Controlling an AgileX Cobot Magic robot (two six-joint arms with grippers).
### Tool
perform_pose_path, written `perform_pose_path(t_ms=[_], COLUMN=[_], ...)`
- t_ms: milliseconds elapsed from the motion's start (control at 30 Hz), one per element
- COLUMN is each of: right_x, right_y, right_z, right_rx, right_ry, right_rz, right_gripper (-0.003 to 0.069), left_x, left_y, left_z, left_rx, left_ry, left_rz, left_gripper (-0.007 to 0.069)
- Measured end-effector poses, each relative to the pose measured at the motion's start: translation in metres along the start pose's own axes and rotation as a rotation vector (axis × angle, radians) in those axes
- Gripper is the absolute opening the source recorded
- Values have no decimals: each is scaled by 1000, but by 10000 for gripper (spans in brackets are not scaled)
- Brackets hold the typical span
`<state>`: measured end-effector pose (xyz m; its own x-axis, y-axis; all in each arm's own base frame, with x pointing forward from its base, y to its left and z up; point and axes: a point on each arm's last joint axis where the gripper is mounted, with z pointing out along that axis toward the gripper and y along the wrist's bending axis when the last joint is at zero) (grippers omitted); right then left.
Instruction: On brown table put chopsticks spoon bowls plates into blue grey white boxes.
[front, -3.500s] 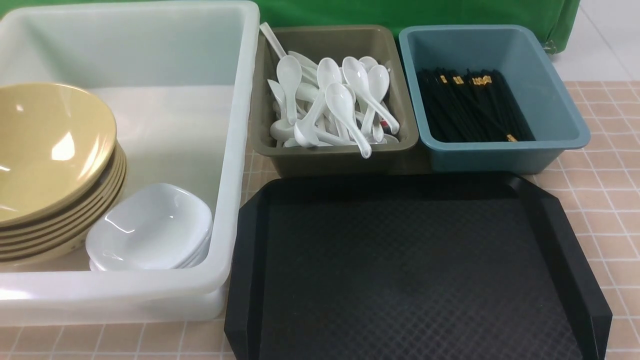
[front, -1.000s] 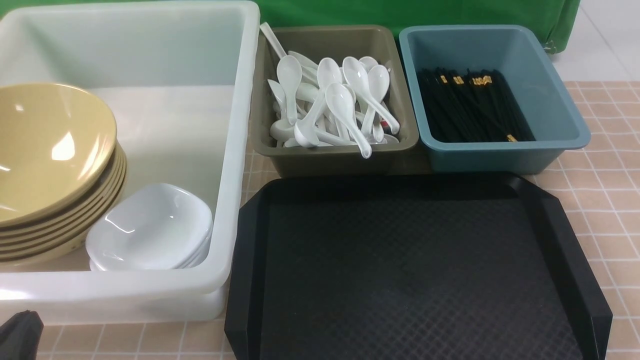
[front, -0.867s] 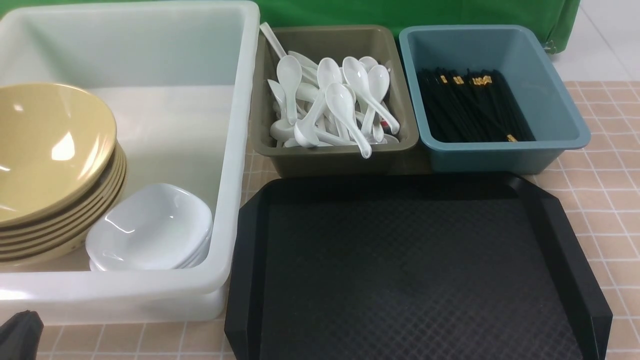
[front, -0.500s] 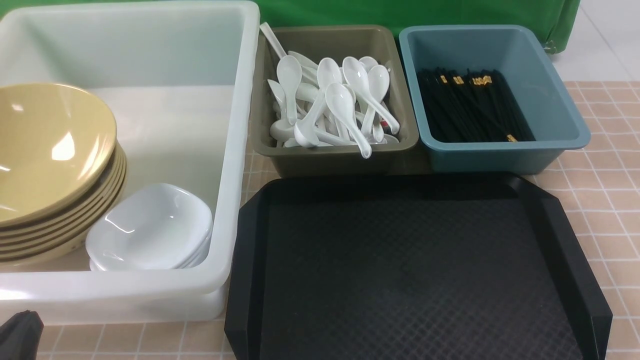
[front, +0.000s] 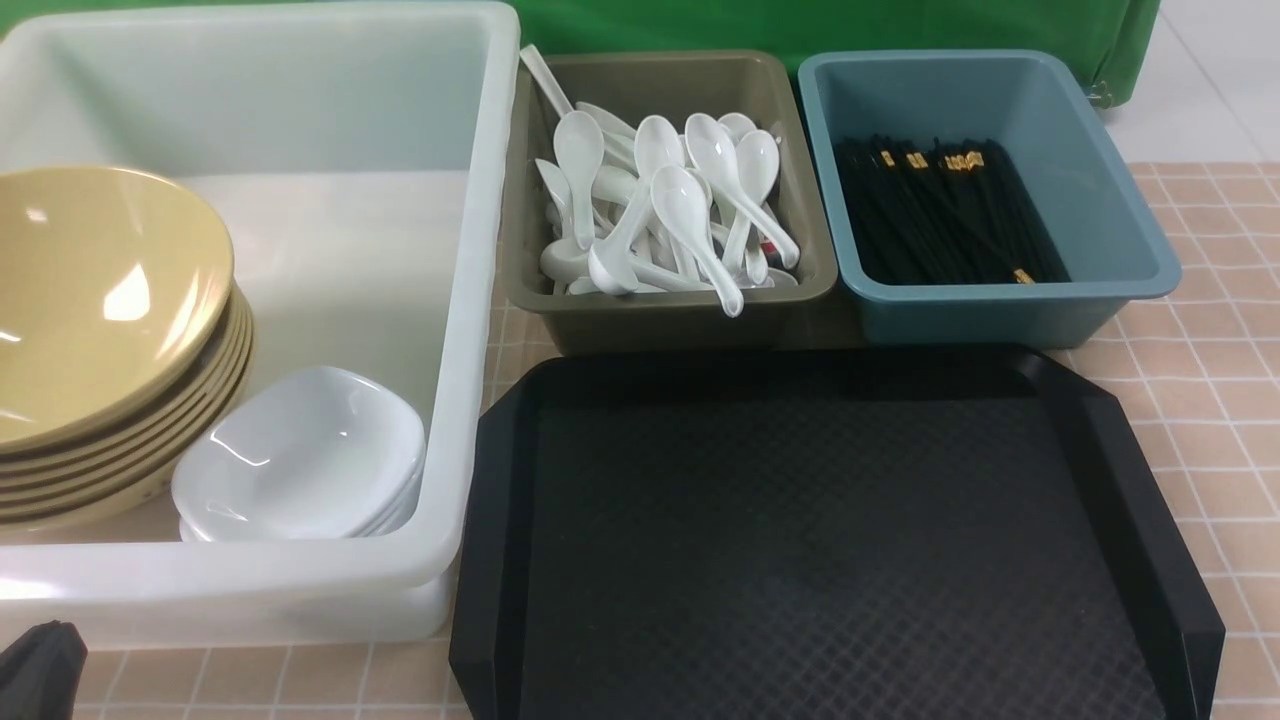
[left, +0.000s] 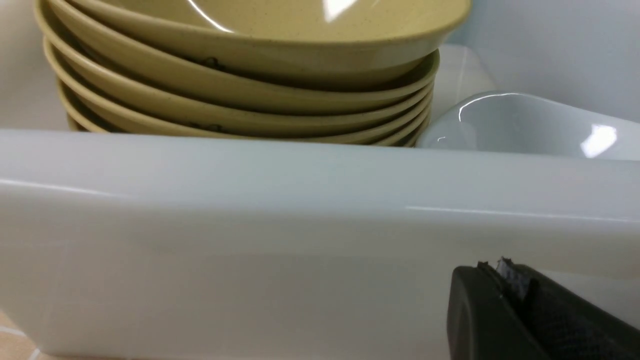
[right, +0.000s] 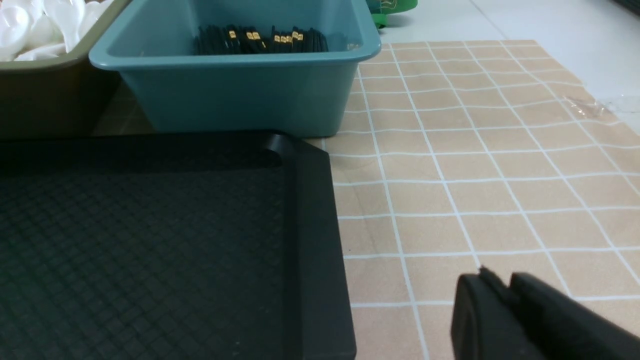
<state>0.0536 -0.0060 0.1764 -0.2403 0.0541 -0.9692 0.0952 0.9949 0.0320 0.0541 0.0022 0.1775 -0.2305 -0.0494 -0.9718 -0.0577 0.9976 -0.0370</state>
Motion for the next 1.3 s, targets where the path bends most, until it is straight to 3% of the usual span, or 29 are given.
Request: perform_pose_path(t_ms=[1300], right_x=[0], right_y=[0], right_z=[0], right_rx=[0], right_ry=[0], right_rz=[0], right_gripper=[150], left_x=[0], left_y=[0], left_z=[0], left_rx=[0], left_ry=[0], left_rz=[2], left_gripper=[1])
